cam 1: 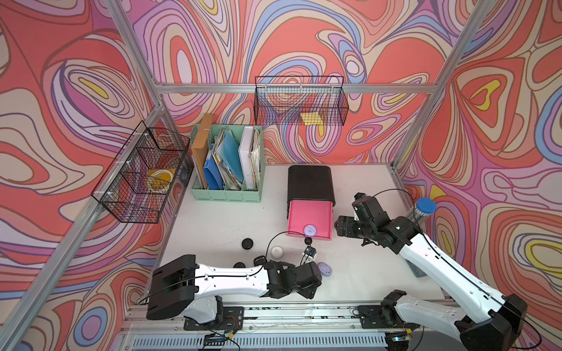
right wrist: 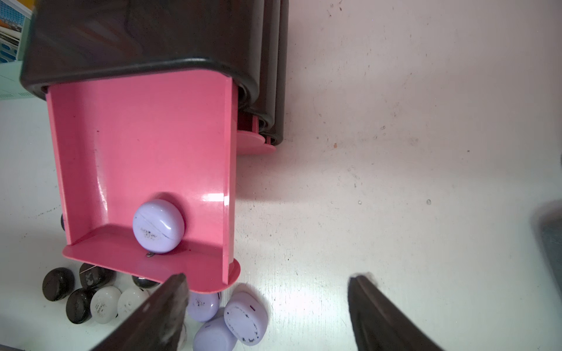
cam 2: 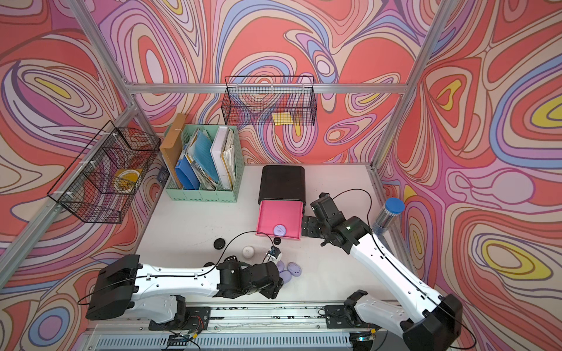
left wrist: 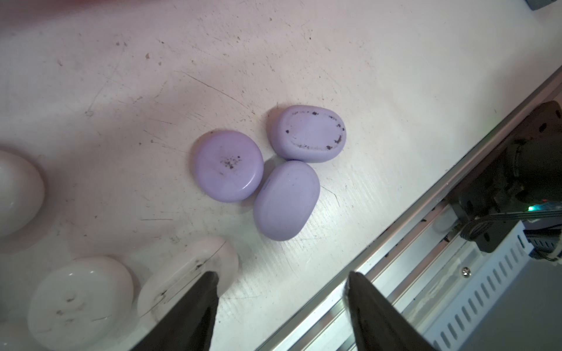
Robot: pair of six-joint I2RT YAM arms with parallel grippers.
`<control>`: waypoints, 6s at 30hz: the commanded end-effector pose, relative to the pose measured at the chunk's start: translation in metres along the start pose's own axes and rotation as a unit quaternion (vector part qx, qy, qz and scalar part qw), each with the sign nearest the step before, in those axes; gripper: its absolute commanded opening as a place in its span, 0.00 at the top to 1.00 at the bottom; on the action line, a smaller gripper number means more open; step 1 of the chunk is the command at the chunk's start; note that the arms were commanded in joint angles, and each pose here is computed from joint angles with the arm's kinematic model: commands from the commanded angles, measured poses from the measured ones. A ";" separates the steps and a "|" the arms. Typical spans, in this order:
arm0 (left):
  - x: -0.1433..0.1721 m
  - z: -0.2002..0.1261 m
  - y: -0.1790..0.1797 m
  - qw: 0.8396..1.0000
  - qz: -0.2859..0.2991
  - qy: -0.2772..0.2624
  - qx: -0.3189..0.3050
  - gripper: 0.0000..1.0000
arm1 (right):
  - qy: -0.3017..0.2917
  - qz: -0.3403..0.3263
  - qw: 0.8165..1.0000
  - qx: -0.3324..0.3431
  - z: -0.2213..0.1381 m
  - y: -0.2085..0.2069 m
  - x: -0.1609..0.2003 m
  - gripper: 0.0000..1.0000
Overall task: Put the bluetooth earphones in the drawer according to color
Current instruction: Pick up the Bluetooth earphone from the center of the board, then place the bluetooth earphone in the drawer, then pick up the Bluetooth earphone from the center of the board.
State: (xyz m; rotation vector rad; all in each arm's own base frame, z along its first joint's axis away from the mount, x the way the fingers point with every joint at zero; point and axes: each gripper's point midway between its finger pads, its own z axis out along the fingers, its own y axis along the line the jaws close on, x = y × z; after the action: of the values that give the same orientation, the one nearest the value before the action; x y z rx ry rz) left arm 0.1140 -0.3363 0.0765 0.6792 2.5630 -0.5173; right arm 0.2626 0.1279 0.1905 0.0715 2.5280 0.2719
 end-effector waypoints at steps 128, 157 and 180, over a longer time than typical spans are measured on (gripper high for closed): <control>-0.140 -0.135 0.157 0.972 -0.103 -0.164 -0.130 0.01 | 0.036 -0.027 0.996 -0.083 0.062 0.020 0.123 0.25; -0.087 -0.115 0.187 0.967 -0.158 -0.142 -0.140 0.01 | 0.042 -0.104 0.994 0.020 0.083 0.039 0.162 0.31; -0.092 -0.102 0.182 0.971 -0.156 -0.132 -0.126 0.01 | 0.057 -0.059 0.991 0.108 0.087 0.004 0.173 0.74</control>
State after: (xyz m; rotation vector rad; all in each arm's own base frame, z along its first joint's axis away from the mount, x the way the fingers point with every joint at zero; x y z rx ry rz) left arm 0.2493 -0.1739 0.1642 0.1124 2.4334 -0.3230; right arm 0.1667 0.1735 0.0168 -0.0567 2.6744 0.0016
